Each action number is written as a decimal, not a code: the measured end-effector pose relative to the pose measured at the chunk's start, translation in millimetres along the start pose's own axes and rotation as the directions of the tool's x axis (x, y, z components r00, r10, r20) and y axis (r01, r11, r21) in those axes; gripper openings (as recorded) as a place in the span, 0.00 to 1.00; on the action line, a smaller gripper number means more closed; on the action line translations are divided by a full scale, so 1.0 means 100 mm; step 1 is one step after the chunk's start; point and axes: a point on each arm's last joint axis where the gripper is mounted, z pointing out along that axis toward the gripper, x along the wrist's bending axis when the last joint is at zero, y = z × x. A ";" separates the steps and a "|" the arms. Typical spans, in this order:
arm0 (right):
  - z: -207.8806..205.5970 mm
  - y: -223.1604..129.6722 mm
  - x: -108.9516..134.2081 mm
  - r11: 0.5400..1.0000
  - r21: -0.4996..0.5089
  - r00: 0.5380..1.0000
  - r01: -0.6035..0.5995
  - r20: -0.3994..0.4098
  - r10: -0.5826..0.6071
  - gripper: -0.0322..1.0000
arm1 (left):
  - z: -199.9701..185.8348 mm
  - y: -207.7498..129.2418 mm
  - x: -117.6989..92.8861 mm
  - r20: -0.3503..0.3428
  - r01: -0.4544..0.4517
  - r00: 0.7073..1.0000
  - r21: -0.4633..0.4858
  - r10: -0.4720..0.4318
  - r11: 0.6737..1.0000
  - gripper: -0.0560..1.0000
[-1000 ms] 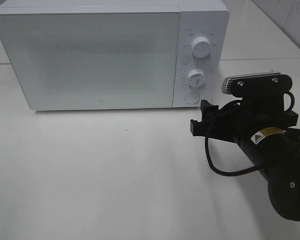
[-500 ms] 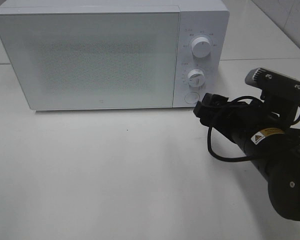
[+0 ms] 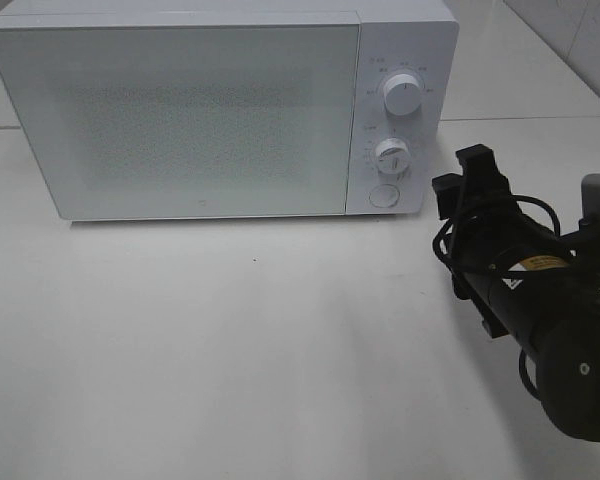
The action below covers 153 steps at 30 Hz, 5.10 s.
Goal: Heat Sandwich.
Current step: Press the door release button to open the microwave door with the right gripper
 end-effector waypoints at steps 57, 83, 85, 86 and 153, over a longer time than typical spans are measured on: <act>0.93 -0.30 -0.02 0.954 0.003 0.944 -0.301 0.142 0.298 0.04 | 0.00 0.00 0.00 0.000 0.000 1.000 0.000 0.000 1.000 0.99; 1.39 -0.29 -0.07 0.951 -0.025 0.938 -0.307 0.161 0.307 0.04 | 0.00 0.00 0.00 0.000 0.000 1.000 0.000 0.000 1.000 0.99; 1.39 -0.29 -0.07 0.951 -0.029 0.938 -0.308 0.155 0.309 0.04 | 0.00 0.00 0.00 0.000 0.000 1.000 0.000 0.000 1.000 0.99; 1.39 -0.29 -0.07 0.951 -0.029 0.939 -0.308 0.154 0.308 0.04 | 0.00 0.00 0.00 0.000 0.000 1.000 0.000 0.000 1.000 0.99; 1.44 -0.20 0.07 0.969 -0.016 0.938 -0.247 0.246 0.244 0.04 | 0.00 0.00 0.00 0.000 0.000 1.000 0.000 0.000 1.000 0.99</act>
